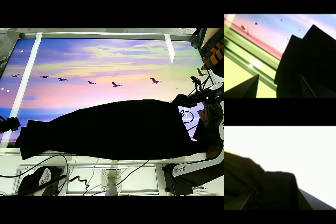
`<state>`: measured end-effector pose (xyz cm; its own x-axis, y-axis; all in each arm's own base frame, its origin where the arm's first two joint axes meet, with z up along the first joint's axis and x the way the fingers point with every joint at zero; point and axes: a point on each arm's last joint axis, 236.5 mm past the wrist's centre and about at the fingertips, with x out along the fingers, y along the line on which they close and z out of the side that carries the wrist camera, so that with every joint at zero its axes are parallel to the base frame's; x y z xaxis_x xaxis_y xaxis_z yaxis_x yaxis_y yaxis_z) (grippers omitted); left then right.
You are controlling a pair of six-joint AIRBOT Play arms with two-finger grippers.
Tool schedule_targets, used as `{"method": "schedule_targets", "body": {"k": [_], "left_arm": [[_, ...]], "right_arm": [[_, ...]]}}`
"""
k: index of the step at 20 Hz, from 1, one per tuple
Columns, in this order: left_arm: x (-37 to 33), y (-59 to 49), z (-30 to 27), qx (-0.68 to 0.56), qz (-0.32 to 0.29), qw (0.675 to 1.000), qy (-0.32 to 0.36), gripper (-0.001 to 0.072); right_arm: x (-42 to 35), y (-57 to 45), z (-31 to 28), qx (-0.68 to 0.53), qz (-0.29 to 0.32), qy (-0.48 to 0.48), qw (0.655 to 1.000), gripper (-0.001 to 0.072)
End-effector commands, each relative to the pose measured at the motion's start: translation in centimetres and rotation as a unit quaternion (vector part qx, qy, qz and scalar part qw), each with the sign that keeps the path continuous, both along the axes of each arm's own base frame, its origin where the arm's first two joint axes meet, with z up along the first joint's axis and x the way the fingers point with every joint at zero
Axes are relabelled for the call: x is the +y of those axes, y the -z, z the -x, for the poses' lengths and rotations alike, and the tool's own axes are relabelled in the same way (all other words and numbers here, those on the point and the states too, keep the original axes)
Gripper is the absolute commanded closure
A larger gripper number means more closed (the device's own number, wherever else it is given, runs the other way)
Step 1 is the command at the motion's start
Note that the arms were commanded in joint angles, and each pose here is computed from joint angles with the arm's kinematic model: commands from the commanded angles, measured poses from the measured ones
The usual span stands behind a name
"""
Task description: Fold the clothes and pants, and hang the long-sleeved shirts on hangers.
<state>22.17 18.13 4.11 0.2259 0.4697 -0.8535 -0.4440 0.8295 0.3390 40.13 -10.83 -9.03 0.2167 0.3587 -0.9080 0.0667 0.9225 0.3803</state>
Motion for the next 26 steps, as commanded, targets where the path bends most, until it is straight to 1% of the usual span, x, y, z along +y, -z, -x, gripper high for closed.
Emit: {"method": "schedule_targets", "body": {"k": [1, 7, 9, 11, 12, 13, 16, 17, 19, 21, 23, 24, 26], "left_arm": [[0.0, -0.2, -0.5, -0.011, 0.000, 1.000, 0.003, 0.0129], [0.1, -0.3, -1.1, -0.021, -0.005, 1.000, 0.009, 0.0129], [0.2, 0.0, -1.5, -0.019, -0.004, 1.000, 0.011, 0.0129], [0.2, 0.4, -1.7, -0.015, -0.001, 1.000, 0.014, 0.0129], [0.1, 0.7, -1.8, -0.014, 0.003, 1.000, 0.013, 0.0129], [0.0, 0.9, -1.8, -0.013, 0.007, 1.000, 0.013, 0.0129], [-0.5, 1.7, -2.7, -0.020, 0.025, 0.999, 0.015, 0.0127], [-1.1, 2.4, -3.0, -0.018, 0.043, 0.999, 0.013, 0.0085], [-3.1, 4.4, -3.6, -0.008, 0.099, 0.995, 0.017, 0.0060], [-5.0, 6.2, -3.2, 0.030, 0.141, 0.988, 0.049, 0.0060], [-5.9, 7.4, -1.1, 0.112, 0.151, 0.975, 0.122, 0.0060], [-5.7, 7.6, 0.2, 0.153, 0.147, 0.966, 0.150, 0.0060], [-4.3, 7.4, 1.5, 0.205, 0.113, 0.951, 0.200, 0.0060]], "right_arm": [[-1.1, 1.2, -0.4, 0.000, 0.020, -0.010, 1.000, 0.0161], [0.8, 1.4, 1.0, 0.010, -0.014, -0.068, 0.998, 0.0168], [1.4, 2.0, 1.0, 0.014, -0.030, -0.068, 0.997, 0.0269], [2.2, 2.2, 0.9, 0.012, -0.052, -0.074, 0.996, 0.0545], [2.4, 2.0, 0.7, 0.004, -0.056, -0.078, 0.995, 0.0657], [2.7, 1.8, 0.3, -0.005, -0.061, -0.080, 0.995, 0.0695], [3.7, 0.4, -0.8, -0.030, -0.088, -0.065, 0.994, 0.0695], [3.9, -0.2, -1.2, -0.039, -0.091, -0.062, 0.993, 0.0695], [3.8, -1.0, -1.3, -0.047, -0.085, -0.063, 0.993, 0.0695], [3.8, -1.5, -1.3, -0.051, -0.084, -0.064, 0.993, 0.0695], [4.0, -1.8, -1.1, -0.050, -0.086, -0.067, 0.993, 0.0695], [4.0, -1.8, -1.0, -0.047, -0.088, -0.067, 0.993, 0.0695], [4.2, -1.9, -0.8, -0.043, -0.092, -0.070, 0.992, 0.0695]]}}
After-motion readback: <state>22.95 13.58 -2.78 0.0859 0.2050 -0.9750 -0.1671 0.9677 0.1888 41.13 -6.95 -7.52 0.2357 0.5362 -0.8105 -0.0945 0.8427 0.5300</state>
